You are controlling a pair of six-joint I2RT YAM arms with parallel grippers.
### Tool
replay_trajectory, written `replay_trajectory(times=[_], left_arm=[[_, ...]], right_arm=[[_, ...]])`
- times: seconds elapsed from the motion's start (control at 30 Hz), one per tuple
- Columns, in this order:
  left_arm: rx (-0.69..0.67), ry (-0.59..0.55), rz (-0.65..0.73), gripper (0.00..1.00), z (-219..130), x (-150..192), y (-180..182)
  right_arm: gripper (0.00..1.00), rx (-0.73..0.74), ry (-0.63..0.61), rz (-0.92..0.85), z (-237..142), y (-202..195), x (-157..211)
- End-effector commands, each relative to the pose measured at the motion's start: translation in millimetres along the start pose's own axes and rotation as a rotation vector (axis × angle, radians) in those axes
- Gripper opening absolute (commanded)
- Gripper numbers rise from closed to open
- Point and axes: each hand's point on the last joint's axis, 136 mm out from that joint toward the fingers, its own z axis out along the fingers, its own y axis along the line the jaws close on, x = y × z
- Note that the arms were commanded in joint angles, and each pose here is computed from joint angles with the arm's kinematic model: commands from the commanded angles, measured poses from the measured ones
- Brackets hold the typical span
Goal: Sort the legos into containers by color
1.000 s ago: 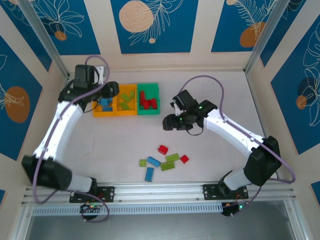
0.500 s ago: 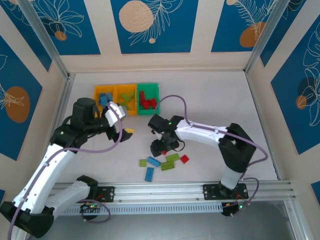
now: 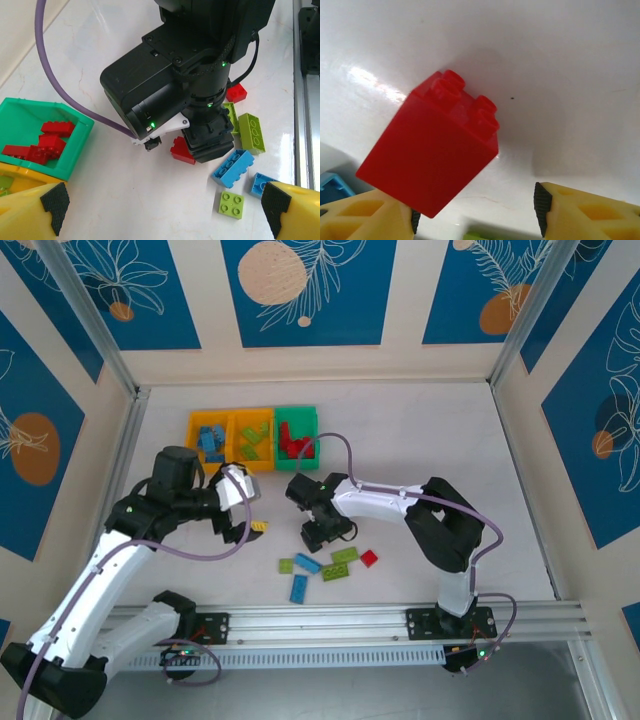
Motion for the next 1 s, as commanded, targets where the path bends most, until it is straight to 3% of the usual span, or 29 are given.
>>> replay_trajectory(times=[0.0, 0.13, 0.23, 0.33, 0.43, 0.53, 0.73, 0.8, 0.9, 0.97], left_arm=[[0.055, -0.023, 0.021, 1.00, 4, -2, -10], [0.060, -0.022, 0.011, 1.00, 5, 0, -10], [0.058, -0.020, 0.002, 1.00, 7, 2, -10], [0.056, -0.024, -0.013, 1.00, 9, 3, -10], [0.049, -0.017, -0.016, 1.00, 9, 4, -9], [0.035, -0.002, -0.012, 1.00, 9, 7, -7], [0.042, -0.010, -0.007, 1.00, 9, 8, -11], [0.042, -0.011, -0.007, 1.00, 10, 9, -11], [0.041, -0.015, -0.008, 1.00, 11, 9, -10], [0.044, -0.018, -0.007, 1.00, 11, 8, -11]], right_arm=[[0.71, 0.012, -0.026, 0.003, -7, -1, -11], [0.80, -0.159, -0.072, 0.002, -22, 32, -22], [0.86, -0.188, -0.114, 0.061, -26, 38, -35], [0.87, -0.072, -0.103, 0.146, -13, 20, -45], [0.80, 0.054, -0.045, 0.199, 1, 2, -43], [0.73, 0.062, -0.017, 0.211, 6, 2, -38], [0.76, 0.064, 0.009, 0.246, 1, -4, -21], [0.71, 0.048, 0.012, 0.267, 1, -7, -16], [0.46, 0.013, 0.010, 0.289, 0, -8, -13], [0.38, -0.005, 0.002, 0.302, -2, -10, -16]])
